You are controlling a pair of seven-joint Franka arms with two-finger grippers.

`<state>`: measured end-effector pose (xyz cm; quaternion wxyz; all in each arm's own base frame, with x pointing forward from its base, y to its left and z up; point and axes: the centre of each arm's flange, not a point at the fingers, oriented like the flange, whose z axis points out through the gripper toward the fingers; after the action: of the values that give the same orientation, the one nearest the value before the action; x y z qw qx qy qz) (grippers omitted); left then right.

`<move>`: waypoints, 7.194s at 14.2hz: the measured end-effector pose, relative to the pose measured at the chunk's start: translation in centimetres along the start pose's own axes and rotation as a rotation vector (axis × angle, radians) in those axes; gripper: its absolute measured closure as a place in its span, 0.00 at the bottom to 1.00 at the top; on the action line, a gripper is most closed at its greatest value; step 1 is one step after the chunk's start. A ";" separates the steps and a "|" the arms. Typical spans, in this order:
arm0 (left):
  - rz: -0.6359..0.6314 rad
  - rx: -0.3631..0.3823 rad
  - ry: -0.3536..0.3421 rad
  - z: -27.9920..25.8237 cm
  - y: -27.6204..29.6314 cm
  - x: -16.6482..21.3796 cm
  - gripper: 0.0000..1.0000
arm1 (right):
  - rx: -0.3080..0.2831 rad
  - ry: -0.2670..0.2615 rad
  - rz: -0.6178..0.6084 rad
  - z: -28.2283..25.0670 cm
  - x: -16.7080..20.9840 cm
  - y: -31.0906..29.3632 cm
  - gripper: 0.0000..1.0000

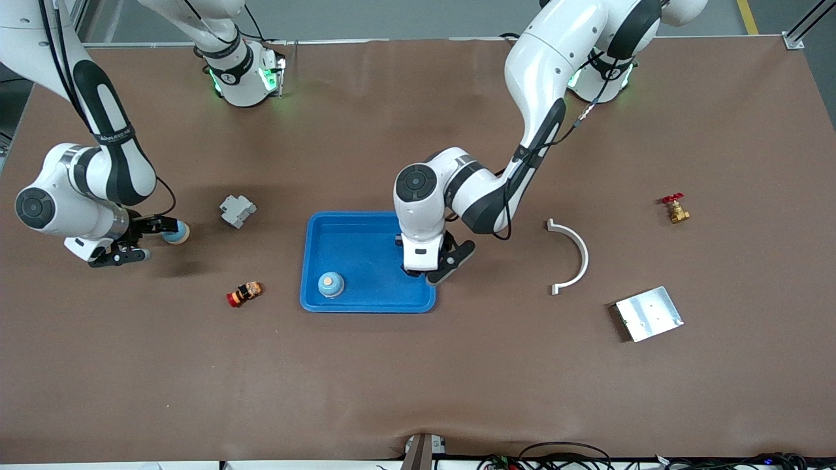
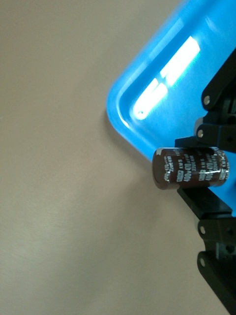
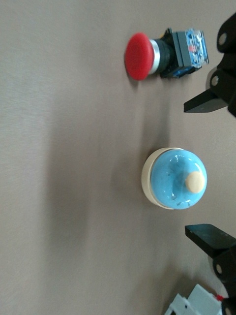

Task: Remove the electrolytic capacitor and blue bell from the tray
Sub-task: 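Carry the bell beside the red button while the left gripper lifts the capacitor, then release the bell and return the right gripper to the second bell, then grasp the second bell with the right gripper while the left gripper carries the capacitor, then set the capacitor beside the white arc while the right gripper carries the bell, then place the second bell with the right gripper while the left gripper returns to the tray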

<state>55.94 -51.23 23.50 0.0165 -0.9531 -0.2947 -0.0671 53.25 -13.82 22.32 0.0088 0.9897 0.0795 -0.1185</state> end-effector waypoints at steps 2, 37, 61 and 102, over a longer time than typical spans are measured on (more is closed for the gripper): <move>0.087 0.017 -0.019 0.2 -1.2 1.7 0.64 | -0.005 -0.005 -0.015 -2.8 1.4 -0.7 0.00; 0.782 -0.026 -0.086 6.9 -24.7 10.8 0.64 | 0.142 0.123 0.686 -0.8 17.2 -40.7 0.00; 0.729 -0.050 -0.066 7.6 -24.1 13.5 0.00 | 0.046 -0.014 0.185 -7.3 12.8 -12.2 0.36; -0.948 0.001 -0.128 3.5 -0.4 -5.9 0.00 | 0.038 0.189 0.198 -37.7 -2.3 -8.7 0.00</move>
<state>51.30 -53.90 19.20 -0.0338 -0.7160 -0.6972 -0.0084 58.46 -4.18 59.53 -0.0057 0.9995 -0.0204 -0.0250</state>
